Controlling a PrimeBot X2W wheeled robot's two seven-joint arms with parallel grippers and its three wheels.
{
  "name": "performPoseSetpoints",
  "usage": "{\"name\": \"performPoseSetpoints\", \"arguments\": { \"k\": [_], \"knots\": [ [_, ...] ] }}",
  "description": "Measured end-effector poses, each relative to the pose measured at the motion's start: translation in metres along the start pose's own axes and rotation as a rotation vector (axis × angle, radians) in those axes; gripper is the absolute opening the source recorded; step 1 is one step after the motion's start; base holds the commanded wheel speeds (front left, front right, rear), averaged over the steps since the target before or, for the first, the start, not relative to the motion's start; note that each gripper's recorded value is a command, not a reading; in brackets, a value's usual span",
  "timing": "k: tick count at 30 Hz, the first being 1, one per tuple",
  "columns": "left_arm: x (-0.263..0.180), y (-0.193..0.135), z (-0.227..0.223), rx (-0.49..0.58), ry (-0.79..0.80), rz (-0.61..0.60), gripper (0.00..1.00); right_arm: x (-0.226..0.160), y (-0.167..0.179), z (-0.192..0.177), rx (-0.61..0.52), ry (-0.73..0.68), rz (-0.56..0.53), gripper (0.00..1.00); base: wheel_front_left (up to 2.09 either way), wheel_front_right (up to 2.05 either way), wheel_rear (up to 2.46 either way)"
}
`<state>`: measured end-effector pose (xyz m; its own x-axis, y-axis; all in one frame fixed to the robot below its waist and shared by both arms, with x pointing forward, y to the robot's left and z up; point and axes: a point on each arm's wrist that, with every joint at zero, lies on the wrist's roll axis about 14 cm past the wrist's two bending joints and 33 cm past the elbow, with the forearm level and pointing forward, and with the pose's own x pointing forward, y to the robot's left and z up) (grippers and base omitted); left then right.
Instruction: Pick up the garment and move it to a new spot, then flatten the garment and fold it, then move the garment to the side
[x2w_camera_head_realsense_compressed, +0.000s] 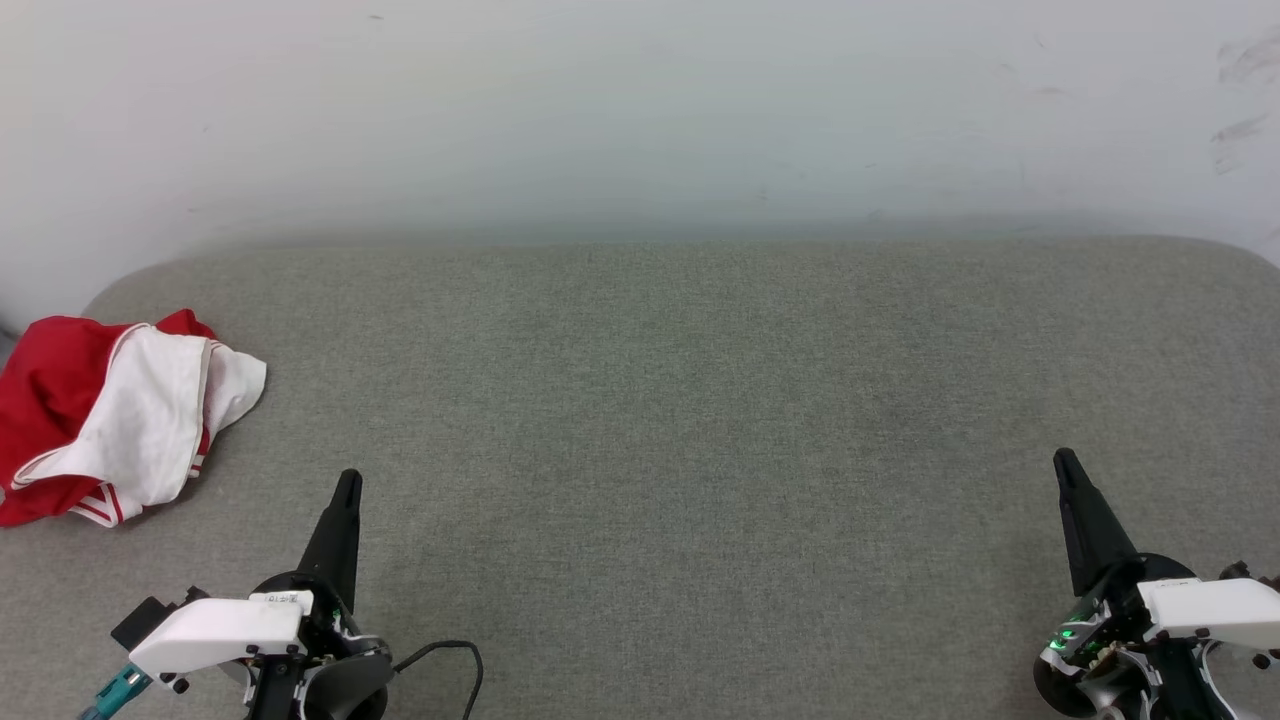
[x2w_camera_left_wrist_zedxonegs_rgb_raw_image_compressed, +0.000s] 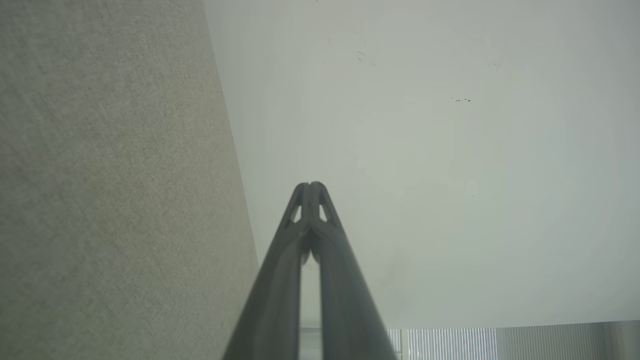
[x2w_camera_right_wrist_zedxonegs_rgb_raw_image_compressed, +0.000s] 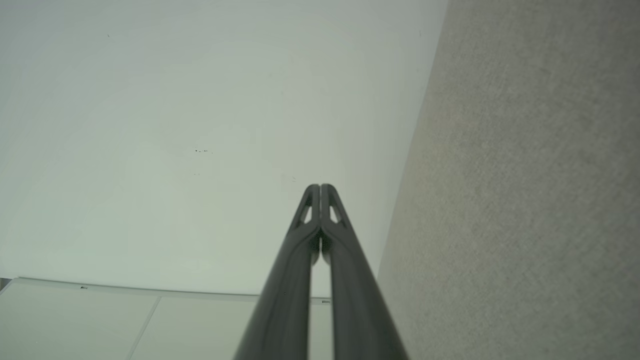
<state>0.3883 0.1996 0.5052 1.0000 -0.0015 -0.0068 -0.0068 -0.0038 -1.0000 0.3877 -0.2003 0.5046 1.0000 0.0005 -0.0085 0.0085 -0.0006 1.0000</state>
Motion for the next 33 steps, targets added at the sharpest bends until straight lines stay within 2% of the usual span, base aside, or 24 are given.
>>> {"name": "performPoseSetpoints", "arguments": {
  "k": [33],
  "knots": [
    [0.0, 0.0, 0.0, 0.0, 0.0, 0.0, 0.0, 0.0, 0.0, 0.0, 0.0, 0.0, 0.0, 0.0, 0.0, 0.0, 0.0]
  ]
}}
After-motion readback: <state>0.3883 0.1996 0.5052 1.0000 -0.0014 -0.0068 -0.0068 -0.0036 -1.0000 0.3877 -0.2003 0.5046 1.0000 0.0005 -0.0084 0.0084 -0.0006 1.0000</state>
